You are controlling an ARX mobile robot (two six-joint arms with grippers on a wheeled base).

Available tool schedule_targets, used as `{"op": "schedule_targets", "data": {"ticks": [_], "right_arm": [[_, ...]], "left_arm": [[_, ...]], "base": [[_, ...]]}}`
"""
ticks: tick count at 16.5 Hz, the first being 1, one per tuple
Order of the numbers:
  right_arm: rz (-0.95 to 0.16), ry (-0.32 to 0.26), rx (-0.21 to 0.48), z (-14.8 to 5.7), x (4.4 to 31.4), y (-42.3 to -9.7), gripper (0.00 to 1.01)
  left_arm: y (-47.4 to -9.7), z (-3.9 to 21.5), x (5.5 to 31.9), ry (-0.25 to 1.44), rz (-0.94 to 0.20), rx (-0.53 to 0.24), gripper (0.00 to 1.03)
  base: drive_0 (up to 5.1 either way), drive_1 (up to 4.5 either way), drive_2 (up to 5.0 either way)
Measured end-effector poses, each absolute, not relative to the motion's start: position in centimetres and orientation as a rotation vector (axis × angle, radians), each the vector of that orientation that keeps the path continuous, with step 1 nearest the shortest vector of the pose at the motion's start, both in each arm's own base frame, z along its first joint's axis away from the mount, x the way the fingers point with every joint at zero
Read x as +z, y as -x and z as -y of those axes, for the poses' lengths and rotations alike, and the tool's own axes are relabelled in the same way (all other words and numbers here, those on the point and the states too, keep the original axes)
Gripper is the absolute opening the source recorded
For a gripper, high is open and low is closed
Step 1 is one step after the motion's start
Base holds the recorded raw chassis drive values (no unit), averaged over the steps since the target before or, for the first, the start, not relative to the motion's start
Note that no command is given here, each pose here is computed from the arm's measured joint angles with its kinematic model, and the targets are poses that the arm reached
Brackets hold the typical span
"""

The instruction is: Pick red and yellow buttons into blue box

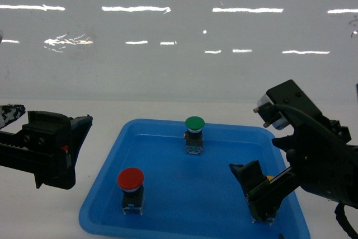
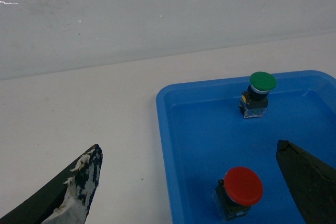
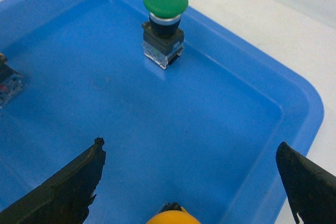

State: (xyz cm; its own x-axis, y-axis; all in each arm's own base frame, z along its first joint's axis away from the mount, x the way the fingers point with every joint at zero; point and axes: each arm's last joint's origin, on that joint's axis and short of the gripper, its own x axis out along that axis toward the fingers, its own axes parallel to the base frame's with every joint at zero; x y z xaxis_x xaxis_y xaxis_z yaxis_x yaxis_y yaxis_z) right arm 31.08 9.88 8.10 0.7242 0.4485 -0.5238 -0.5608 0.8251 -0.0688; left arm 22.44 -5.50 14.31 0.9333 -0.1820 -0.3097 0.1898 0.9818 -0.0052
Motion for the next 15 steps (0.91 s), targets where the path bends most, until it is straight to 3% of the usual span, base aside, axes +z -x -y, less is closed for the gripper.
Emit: {"op": "schedule_targets", "data": {"ticks": [4,9,14,15], "right_arm": [[-0.583,0.322,0.628,-11.2,5.6,-31.6,0.98],[-0.648,0.349,0.622,-11.3,3.6,-31.9,0.96],[-0.670,0.361,0.629,-11.7,2.4,-31.8,0.45],[-0.660,0.364,0.634,-11.9,2.5,-31.8,0.41]], "left_arm": [[-22.4,5.5,14.3,-0.025,-0.314,-0.190,0.98],[-22.4,5.5,14.3,-0.025,-0.314,-0.190,0.98],[-22.4,5.5,14.3,-0.025,-0.314,-0.191,0.98],[-22.4,5.5,14.3,-0.025,-0.314,-0.190,0.98]], "base": [[0.0,0.00,0.0],[0.0,0.00,0.0],[0.0,0.00,0.0],[0.0,0.00,0.0]]}}
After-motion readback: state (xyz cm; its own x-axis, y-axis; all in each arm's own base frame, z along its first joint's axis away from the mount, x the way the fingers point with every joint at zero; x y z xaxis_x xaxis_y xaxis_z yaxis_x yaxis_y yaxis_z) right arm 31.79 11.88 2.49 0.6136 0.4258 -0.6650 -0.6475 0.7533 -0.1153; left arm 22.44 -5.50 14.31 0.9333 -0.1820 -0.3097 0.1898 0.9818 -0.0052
